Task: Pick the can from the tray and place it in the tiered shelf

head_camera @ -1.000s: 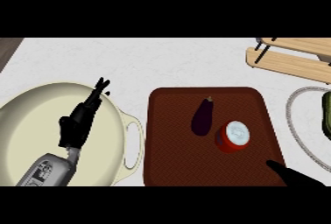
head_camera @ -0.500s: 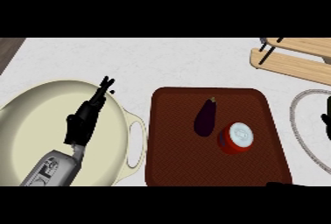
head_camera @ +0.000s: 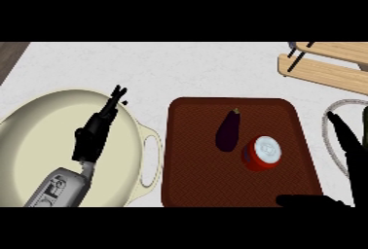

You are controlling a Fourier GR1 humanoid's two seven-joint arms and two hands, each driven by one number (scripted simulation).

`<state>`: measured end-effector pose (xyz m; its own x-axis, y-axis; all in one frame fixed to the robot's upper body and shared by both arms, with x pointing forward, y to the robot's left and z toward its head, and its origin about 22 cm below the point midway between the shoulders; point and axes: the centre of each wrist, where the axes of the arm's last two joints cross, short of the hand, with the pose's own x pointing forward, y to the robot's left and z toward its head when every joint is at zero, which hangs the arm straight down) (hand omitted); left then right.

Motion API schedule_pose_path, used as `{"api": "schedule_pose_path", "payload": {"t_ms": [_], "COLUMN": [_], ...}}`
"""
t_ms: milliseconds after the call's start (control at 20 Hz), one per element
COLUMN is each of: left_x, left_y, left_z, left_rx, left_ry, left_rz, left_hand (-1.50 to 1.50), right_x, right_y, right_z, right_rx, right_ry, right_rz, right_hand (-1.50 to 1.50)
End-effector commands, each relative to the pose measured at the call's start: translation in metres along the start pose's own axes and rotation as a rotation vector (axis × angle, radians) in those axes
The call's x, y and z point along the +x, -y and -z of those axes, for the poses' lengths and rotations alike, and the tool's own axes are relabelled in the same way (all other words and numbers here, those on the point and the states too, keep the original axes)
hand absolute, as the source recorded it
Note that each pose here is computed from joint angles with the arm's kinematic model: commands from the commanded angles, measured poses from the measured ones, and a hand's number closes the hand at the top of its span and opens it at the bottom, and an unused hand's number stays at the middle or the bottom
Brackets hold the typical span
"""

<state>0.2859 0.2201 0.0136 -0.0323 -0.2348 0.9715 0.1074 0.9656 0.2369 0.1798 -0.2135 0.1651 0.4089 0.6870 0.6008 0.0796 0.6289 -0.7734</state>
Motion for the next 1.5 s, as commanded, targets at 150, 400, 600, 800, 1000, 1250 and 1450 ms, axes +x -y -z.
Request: {"api": "schedule_pose_path", "payload": {"t_ms": [150, 400, 600, 800, 1000, 1250, 1450], "left_x": [-0.001, 0.006, 0.010, 0.003, 0.006, -0.005, -0.022], "left_y": [-0.001, -0.021, -0.008, -0.012, -0.006, -0.020, -0.002], "left_z": [-0.006, 0.000, -0.004, 0.000, -0.007, -0.003, -0.007], "left_rx": [-0.009, 0.009, 0.014, 0.015, 0.010, 0.015, 0.024], "left_ry": [0.001, -0.004, -0.003, 0.003, -0.020, -0.008, -0.015], "left_rz": [0.000, 0.004, -0.005, -0.007, -0.024, -0.001, -0.005], "left_hand": [0.00, 0.00, 0.00, 0.00, 0.00, 0.00, 0.00], "right_x": [0.035, 0.041, 0.037, 0.054, 0.057, 0.050, 0.058], "right_y": [-0.005, -0.033, -0.048, -0.050, -0.043, -0.062, -0.069], "right_z": [0.008, 0.010, 0.017, 0.013, 0.015, 0.019, 0.020], "right_rx": [-0.020, -0.026, -0.018, -0.011, -0.024, 0.004, 0.005], "right_ry": [-0.159, -0.184, -0.204, -0.190, -0.238, -0.245, -0.242], "right_rz": [-0.050, -0.061, -0.048, -0.027, -0.057, -0.088, -0.080], "right_hand": [-1.50, -1.50, -1.50, -1.50, -1.50, -1.50, -1.50]}}
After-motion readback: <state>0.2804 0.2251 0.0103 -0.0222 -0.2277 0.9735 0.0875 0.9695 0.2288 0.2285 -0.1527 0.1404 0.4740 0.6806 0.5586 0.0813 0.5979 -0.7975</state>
